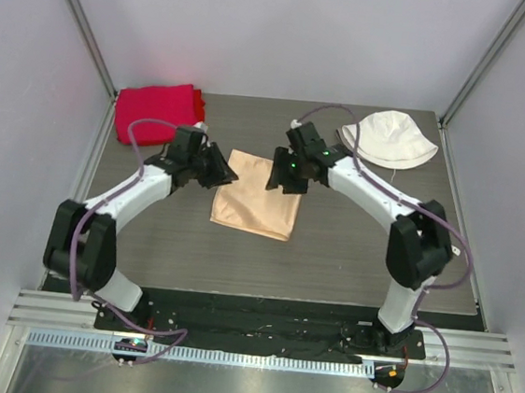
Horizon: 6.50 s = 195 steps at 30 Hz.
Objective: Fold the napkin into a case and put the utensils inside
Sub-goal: Fold the rectangle-folded napkin at the center of the board, then rotate the square-folded napkin at the center of the board, then smooth out the square-folded napkin at the center of the board.
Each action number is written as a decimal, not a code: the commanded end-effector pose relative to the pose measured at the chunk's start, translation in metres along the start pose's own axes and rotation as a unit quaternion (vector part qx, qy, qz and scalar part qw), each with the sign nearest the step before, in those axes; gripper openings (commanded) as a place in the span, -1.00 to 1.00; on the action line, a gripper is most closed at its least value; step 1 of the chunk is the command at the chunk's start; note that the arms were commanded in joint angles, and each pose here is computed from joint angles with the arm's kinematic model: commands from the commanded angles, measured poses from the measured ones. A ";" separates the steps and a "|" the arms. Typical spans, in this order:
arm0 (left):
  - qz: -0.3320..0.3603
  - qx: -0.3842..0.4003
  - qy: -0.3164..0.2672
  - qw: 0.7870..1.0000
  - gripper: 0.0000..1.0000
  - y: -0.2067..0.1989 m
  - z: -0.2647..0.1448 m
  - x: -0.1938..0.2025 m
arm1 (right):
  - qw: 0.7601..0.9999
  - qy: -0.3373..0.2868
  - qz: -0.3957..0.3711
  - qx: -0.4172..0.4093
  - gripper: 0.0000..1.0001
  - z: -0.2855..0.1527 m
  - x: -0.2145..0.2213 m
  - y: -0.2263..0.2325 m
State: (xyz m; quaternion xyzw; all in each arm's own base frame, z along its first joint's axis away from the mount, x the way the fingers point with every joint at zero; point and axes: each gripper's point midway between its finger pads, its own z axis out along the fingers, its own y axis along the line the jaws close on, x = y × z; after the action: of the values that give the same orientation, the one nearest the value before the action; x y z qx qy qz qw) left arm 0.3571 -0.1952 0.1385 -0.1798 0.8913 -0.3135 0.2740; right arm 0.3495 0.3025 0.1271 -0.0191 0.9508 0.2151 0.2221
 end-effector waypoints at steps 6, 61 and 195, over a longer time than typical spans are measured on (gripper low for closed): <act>0.049 -0.012 0.047 0.998 -0.54 -0.014 0.083 0.013 | 0.998 0.012 -0.009 -0.066 -0.68 0.013 0.062 -0.013; 0.055 0.009 0.124 0.991 -0.32 0.032 0.000 0.094 | 0.986 0.053 0.054 -0.148 -0.54 -0.034 0.111 -0.058; -0.094 0.196 -0.050 0.975 0.42 0.065 0.036 0.055 | 0.907 -0.019 0.086 -0.412 0.97 0.104 -0.046 0.117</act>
State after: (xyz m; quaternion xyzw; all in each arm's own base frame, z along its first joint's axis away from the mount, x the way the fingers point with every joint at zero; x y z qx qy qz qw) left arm 0.3282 -0.1930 0.0482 -0.2384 0.7778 -0.4978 0.3007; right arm 0.4218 0.4404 0.0727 0.0090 0.8021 0.5728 0.1691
